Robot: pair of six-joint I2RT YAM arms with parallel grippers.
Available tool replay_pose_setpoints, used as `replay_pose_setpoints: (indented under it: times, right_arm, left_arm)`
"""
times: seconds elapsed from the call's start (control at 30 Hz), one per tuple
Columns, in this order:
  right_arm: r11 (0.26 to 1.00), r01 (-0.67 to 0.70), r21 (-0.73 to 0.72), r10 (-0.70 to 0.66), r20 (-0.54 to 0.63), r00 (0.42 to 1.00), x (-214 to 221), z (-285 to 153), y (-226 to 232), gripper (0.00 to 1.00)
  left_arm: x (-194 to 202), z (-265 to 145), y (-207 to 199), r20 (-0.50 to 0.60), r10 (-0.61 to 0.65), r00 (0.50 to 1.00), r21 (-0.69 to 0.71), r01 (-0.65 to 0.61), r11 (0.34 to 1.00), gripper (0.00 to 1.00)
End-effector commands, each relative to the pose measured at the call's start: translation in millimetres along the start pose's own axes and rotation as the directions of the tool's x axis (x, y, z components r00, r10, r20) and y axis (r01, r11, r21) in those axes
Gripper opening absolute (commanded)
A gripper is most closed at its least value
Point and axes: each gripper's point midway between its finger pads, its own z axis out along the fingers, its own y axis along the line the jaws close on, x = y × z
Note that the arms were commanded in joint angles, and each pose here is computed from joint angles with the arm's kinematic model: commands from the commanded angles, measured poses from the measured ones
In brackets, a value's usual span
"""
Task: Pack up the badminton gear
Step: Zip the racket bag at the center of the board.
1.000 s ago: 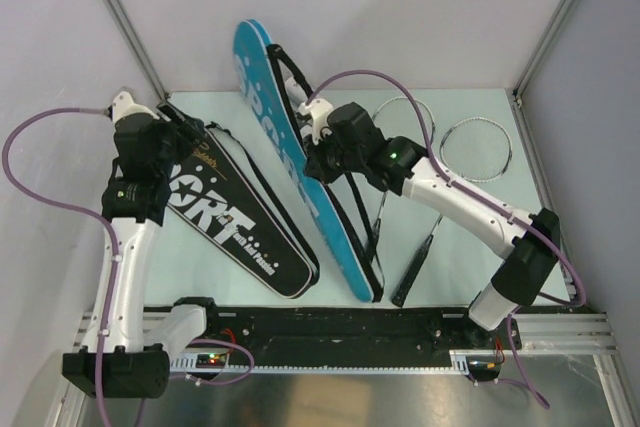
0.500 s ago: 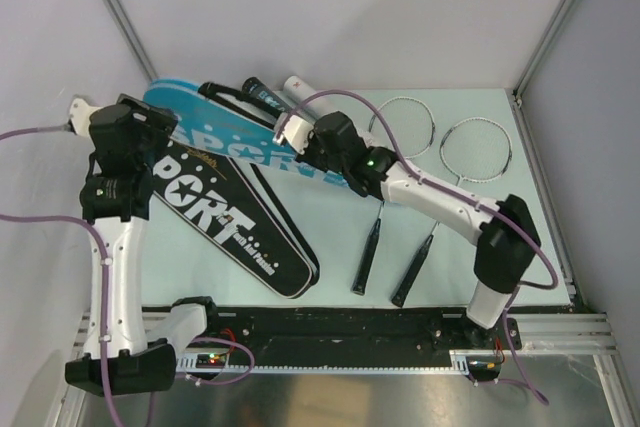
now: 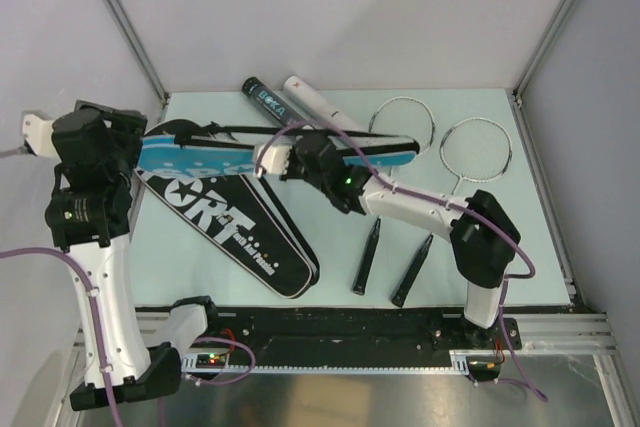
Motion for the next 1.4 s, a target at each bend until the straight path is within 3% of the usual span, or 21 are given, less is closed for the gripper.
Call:
replay_pose_setpoints:
  times: [0.0, 0.23, 0.57, 0.7, 0.97, 1.37]
  right_arm:
    - [0.989, 0.044, 0.138, -0.052, 0.052, 0.997, -23, -8, 3, 0.0]
    - [0.994, 0.062, 0.09, -0.065, 0.033, 0.997, -13, -22, 52, 0.0]
    - [0.998, -0.037, 0.048, 0.036, 0.021, 0.999, -8, -26, 73, 0.0]
    - [0.994, -0.105, 0.04, 0.103, 0.051, 0.993, -11, -27, 66, 0.0]
    - [0.988, -0.153, 0.011, 0.152, 0.067, 0.986, -8, -26, 63, 0.0]
    - [0.984, -0.173, -0.052, 0.177, 0.094, 0.98, -10, -29, 69, 0.0]
  left_arm:
    - [40, 6, 44, -0.131, -0.034, 0.991, -0.137, 0.016, 0.991, 0.81]
    - [53, 21, 73, -0.159, 0.032, 0.987, -0.214, -0.066, 0.975, 0.84]
    - [64, 25, 118, -0.181, 0.069, 0.981, -0.31, -0.124, 0.943, 0.84]
    - [80, 27, 124, -0.268, 0.006, 0.963, -0.319, -0.095, 0.943, 0.82]
    - [78, 33, 158, -0.219, -0.049, 0.975, -0.44, -0.054, 0.897, 0.83]
    - [88, 59, 170, -0.296, -0.117, 0.948, -0.491, -0.046, 0.87, 0.78]
